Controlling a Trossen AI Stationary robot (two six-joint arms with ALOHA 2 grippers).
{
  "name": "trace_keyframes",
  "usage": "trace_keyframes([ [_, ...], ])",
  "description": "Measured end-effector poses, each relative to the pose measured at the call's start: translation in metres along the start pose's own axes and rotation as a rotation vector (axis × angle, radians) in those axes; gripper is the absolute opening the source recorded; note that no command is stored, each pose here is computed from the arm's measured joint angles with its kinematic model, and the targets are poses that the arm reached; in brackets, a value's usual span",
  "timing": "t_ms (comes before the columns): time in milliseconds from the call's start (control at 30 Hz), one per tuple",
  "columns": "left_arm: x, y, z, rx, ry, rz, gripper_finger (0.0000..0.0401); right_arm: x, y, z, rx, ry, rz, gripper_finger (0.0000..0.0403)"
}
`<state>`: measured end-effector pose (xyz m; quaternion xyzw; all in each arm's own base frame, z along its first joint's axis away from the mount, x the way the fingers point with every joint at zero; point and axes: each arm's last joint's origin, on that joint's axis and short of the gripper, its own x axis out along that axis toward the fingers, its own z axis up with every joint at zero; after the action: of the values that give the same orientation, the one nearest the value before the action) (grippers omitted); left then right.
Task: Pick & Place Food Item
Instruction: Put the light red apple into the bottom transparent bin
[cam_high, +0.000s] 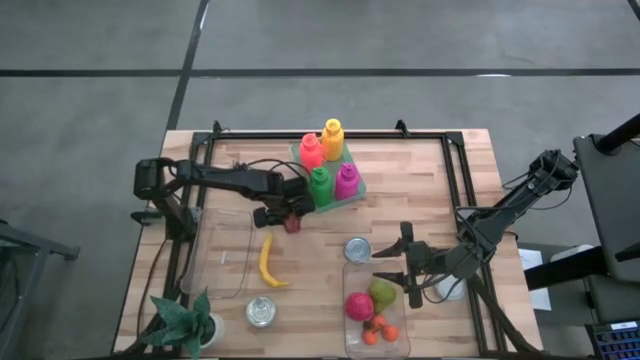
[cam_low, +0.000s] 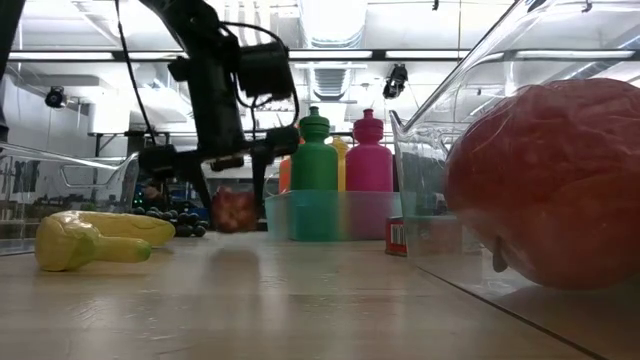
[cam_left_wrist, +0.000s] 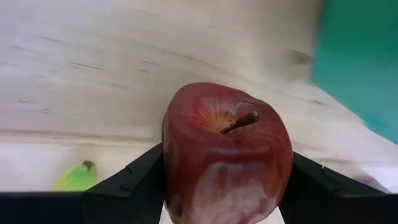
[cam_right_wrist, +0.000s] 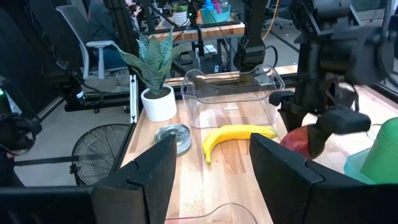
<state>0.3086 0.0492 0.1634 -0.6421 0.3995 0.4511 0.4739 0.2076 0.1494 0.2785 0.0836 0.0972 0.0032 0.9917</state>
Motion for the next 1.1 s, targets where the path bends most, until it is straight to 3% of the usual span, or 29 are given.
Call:
trace_keyframes([
  [167,-0.029,0.002,-0.002,0.074,-0.008,-0.074,0.0239,0.0,0.0,0.0,0.0,0.0,0.0,0.0199],
  [500,-0.098,0.007,-0.011,0.352,-0.087,-0.366,0.0239,0.0,0.0,0.0,-0.001,0.001,0.001,0.0199],
  [767,-0.131,0.004,-0.035,0.776,-0.158,-0.625,0.0239,0.0,0.0,0.0,-0.002,0.002,0.0,0.0199],
  [933,-0.138,0.005,-0.073,1.096,-0.189,-0.76,0.0239,0.0,0.0,0.0,-0.001,0.001,0.0,0.0199],
  [1100,-0.139,0.01,-0.116,1.335,-0.187,-0.889,0.0239,0.0,0.0,0.0,0.0,0.001,0.001,0.0199],
])
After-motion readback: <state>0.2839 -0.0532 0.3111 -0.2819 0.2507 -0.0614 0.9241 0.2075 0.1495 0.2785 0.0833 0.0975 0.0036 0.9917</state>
